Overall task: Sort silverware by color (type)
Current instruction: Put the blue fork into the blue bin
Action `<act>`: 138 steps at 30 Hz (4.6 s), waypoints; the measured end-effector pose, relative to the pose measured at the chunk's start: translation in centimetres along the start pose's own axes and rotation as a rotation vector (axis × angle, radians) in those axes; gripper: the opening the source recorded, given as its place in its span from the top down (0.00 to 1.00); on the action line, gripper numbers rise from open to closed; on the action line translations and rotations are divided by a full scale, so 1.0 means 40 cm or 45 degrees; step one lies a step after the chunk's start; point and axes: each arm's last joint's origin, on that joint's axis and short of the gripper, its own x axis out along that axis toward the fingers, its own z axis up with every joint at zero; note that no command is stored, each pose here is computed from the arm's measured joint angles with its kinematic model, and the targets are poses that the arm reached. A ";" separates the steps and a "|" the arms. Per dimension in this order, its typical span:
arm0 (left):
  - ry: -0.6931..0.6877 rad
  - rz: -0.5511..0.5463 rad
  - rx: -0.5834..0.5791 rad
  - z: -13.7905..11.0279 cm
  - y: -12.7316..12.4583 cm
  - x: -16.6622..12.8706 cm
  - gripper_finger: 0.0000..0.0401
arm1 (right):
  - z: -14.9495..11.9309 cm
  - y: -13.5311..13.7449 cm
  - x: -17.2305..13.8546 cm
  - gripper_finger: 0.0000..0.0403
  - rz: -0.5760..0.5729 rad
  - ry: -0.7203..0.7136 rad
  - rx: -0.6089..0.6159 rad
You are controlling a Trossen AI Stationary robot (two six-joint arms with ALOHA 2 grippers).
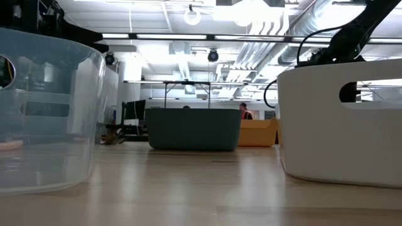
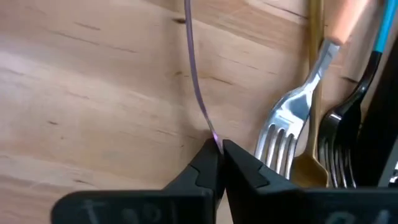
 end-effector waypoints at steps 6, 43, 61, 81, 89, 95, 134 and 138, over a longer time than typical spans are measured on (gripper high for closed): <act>0.000 0.000 0.000 0.000 0.000 0.000 0.44 | -0.004 0.007 -0.002 0.99 0.010 0.004 -0.026; 0.000 0.000 0.000 0.000 0.000 0.000 0.44 | -0.008 0.074 -0.292 1.00 -0.042 -0.366 -0.245; 0.000 0.000 0.000 0.000 0.000 0.000 0.44 | -0.154 0.098 -0.328 1.00 1.054 -1.331 -0.506; -0.216 -0.006 -0.141 0.043 0.001 -0.004 0.44 | -0.177 0.204 -0.308 1.00 1.239 -1.349 -0.673; -0.340 0.104 -0.281 0.067 0.006 0.004 0.44 | -0.157 0.247 -0.290 1.00 1.187 -1.357 -0.612; -0.237 0.123 -0.268 0.057 -0.006 0.048 0.44 | -0.128 0.300 -0.313 1.00 1.184 -1.409 -0.654; -0.114 -0.179 0.083 0.013 -0.079 0.447 0.44 | -0.043 0.491 -0.205 1.00 1.364 -1.403 -0.835; -0.084 -0.138 0.080 0.016 -0.084 0.488 0.44 | -0.037 0.506 -0.211 1.00 1.347 -1.388 -0.858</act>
